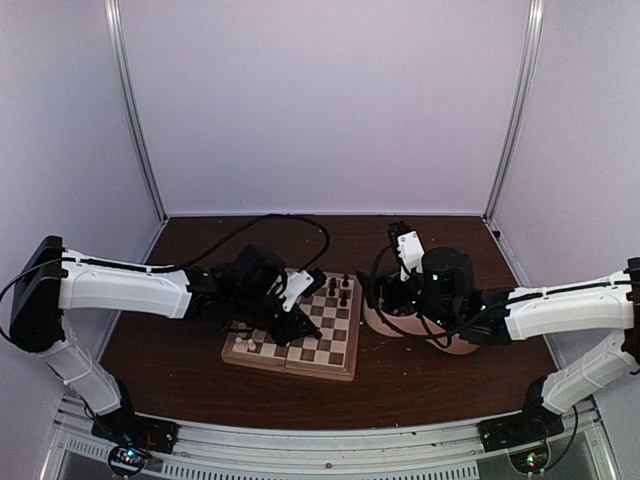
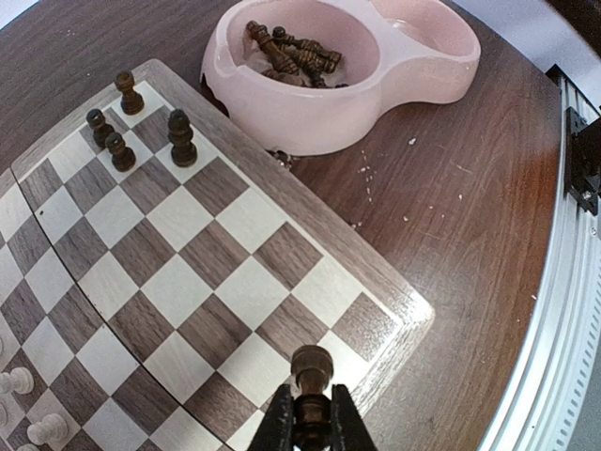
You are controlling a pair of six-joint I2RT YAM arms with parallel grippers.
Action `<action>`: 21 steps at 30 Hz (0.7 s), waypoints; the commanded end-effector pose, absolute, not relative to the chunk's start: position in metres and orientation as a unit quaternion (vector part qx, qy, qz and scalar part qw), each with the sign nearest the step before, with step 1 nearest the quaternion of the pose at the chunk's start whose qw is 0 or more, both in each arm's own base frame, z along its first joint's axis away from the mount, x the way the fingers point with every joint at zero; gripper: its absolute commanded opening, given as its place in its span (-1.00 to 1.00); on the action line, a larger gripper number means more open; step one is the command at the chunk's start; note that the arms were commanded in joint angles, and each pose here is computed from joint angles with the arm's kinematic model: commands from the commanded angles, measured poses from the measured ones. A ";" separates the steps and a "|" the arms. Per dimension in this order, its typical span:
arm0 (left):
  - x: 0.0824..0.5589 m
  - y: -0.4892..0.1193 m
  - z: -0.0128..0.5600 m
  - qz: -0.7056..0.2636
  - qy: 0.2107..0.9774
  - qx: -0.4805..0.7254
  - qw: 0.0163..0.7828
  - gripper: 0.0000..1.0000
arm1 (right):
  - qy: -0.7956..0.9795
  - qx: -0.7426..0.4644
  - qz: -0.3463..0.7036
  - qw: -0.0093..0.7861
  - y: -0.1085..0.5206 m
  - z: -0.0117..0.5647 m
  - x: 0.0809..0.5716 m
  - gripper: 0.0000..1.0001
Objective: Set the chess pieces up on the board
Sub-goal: Place the queen on the chessboard.
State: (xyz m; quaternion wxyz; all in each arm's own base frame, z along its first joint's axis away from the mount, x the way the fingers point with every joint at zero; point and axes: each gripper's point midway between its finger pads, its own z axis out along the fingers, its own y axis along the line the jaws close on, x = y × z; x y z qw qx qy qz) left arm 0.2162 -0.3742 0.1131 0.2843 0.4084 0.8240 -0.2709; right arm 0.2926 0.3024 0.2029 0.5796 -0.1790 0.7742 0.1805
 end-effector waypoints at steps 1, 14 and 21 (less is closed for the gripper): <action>0.221 -0.382 0.119 -0.255 0.820 0.419 0.294 -0.87 | 0.773 -0.136 0.151 0.602 0.277 0.220 0.294 1.00; 0.228 -0.375 0.110 -0.177 0.843 0.429 0.274 -0.86 | 0.769 -0.140 0.113 0.613 0.274 0.205 0.302 1.00; 0.231 -0.380 0.098 -0.147 0.845 0.439 0.267 -0.86 | 0.771 -0.144 0.110 0.610 0.276 0.201 0.302 1.00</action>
